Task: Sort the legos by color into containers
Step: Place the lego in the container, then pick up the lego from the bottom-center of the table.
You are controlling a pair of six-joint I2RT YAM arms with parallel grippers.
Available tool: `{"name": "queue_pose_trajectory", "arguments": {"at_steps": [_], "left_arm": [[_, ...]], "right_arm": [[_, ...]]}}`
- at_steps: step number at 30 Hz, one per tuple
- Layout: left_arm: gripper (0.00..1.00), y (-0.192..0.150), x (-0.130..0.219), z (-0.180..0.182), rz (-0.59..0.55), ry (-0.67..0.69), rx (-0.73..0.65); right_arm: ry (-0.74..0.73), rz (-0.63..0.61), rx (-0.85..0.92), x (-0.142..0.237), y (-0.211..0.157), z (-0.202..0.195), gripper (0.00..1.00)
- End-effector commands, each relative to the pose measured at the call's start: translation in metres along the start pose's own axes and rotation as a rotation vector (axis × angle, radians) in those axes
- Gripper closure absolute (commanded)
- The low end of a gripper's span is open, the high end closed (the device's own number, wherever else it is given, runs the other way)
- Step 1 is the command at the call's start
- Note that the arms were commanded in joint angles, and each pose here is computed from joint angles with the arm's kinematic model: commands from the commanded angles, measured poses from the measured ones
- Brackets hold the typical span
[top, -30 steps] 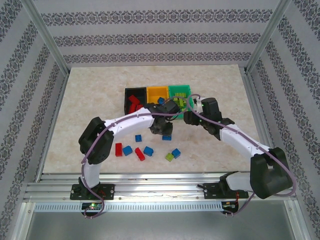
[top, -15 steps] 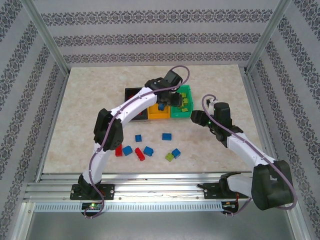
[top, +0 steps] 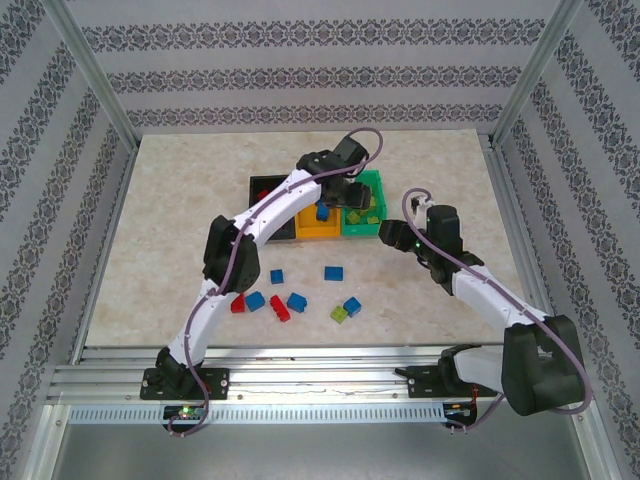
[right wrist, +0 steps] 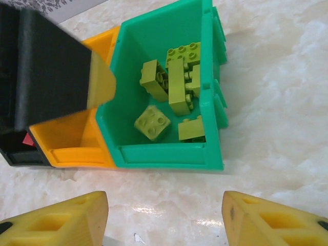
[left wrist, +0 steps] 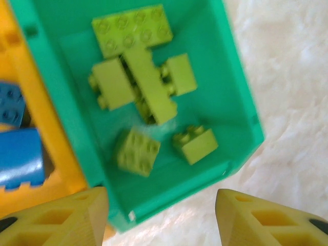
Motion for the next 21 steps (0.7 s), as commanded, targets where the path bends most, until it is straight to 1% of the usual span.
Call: {"name": "queue_pose_trajectory", "arguments": {"at_steps": [1,6,9,11,13,17,21], "left_arm": [[0.42,-0.005,0.042,-0.004,-0.076,-0.029,-0.031],[0.42,-0.043,0.060,0.018,-0.152,-0.131,0.044],[0.42,-0.069,0.069,0.039,-0.197,-0.156,0.093],[0.42,-0.085,0.073,0.051,-0.198,-0.156,0.121],[0.42,-0.102,0.074,0.063,-0.186,-0.151,0.139],[0.42,-0.131,0.079,0.088,-0.174,-0.110,0.166],[0.42,-0.154,0.087,0.114,-0.216,-0.028,0.182]], "right_arm": [[0.047,-0.001,-0.015,-0.006,-0.001,0.001,0.39],[0.063,0.039,0.006,-0.020,-0.006,0.006,0.39],[0.091,0.066,0.025,-0.027,-0.008,0.013,0.39],[0.092,0.088,0.061,-0.032,-0.009,0.019,0.39],[0.086,0.149,0.087,-0.037,-0.010,0.026,0.39],[0.141,0.250,0.088,-0.045,-0.018,0.040,0.39],[0.203,0.377,0.137,-0.043,-0.030,0.064,0.40]]}}
Point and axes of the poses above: each hand's point on the last joint's axis, 136 mm out from that joint toward the fingers, its own x axis back along the fingers, its own z axis along the line the jaws close on, y = z × x, the point moved 9 cm from there along x, back along the fingers, and after that the axes turned 8 degrees about x, right-handed, at the moved point
